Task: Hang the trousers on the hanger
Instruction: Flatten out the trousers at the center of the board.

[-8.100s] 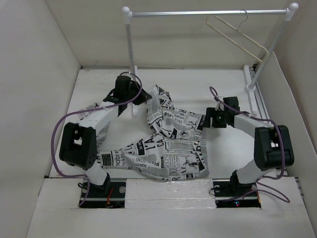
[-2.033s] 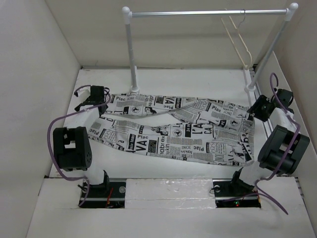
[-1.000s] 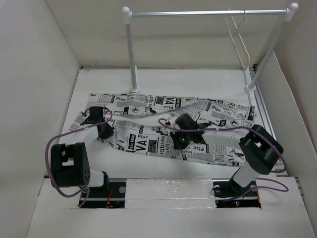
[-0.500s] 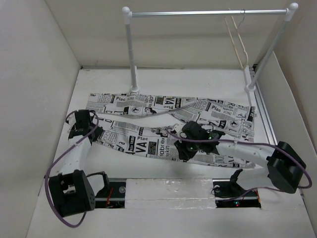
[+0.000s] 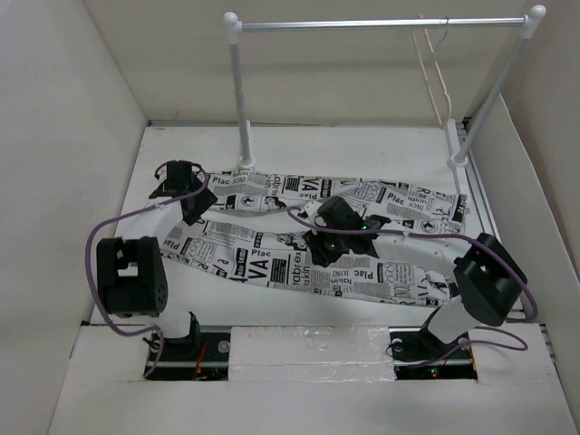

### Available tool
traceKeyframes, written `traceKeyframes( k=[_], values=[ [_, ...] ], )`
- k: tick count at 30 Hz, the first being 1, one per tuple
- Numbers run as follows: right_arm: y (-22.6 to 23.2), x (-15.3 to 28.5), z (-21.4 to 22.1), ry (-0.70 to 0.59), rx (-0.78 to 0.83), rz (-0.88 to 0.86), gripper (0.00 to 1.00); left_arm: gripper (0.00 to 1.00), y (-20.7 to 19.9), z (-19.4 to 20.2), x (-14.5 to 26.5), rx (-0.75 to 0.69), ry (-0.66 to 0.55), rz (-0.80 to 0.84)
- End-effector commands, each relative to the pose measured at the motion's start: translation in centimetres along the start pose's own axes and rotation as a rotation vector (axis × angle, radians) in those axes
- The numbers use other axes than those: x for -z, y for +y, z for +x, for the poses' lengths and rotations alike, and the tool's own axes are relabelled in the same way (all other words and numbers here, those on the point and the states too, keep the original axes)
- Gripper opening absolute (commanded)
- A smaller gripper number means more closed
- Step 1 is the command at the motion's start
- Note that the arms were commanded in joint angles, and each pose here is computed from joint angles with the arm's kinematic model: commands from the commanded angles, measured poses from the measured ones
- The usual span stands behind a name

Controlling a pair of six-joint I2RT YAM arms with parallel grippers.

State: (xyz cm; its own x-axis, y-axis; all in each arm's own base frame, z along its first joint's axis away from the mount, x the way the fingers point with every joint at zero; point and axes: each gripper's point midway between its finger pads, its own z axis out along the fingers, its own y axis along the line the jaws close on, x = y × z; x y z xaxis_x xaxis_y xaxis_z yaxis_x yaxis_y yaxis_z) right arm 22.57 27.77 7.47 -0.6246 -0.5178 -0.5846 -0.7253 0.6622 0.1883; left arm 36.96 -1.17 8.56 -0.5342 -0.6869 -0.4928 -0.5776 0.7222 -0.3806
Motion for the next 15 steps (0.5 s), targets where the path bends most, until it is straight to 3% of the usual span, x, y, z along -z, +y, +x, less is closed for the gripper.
traceKeyframes(
  k=[1, 2, 5, 7, 9, 11, 13, 14, 15],
  values=[
    [1.9, -1.7, -1.3, -0.008, 0.082, -0.020, 0.44, 0.54, -2.2, -1.0, -0.8, -0.039, 0.015, 0.049],
    [2.2, -2.3, -0.6, 0.021, 0.095, -0.021, 0.55, 0.54, -2.3, -1.1, -1.1, -0.040, 0.018, 0.046],
    [2.7, -4.3, 2.3, 0.114, 0.123, 0.000, 0.55, 0.54, -1.5, -1.4, -3.2, -0.045, 0.017, -0.028],
    [2.5, -5.2, 4.0, 0.158, 0.121, 0.011, 0.45, 0.53, -0.4, -1.1, -4.5, -0.043, 0.040, -0.078],
    [3.9, -5.2, 5.0, 0.180, 0.137, -0.026, 0.26, 0.51, -0.6, -1.5, -4.8, -0.044, 0.033, -0.082],
    [5.2, -3.7, 4.6, 0.163, 0.142, -0.067, 0.21, 0.48, -0.6, -2.1, -4.8, -0.049, 0.011, -0.093],
    [4.7, -2.1, 3.1, 0.117, 0.143, -0.046, 0.26, 0.47, -0.4, -3.0, -4.6, -0.049, -0.021, -0.096],
    [2.7, 0.2, -0.6, 0.030, 0.120, -0.006, 0.43, 0.47, 0.2, -3.4, -4.8, -0.046, -0.029, -0.116],
    [2.5, 0.2, -0.7, 0.029, 0.156, -0.006, 0.44, 0.47, 0.2, -3.4, -4.8, -0.046, -0.029, -0.116]
  ],
)
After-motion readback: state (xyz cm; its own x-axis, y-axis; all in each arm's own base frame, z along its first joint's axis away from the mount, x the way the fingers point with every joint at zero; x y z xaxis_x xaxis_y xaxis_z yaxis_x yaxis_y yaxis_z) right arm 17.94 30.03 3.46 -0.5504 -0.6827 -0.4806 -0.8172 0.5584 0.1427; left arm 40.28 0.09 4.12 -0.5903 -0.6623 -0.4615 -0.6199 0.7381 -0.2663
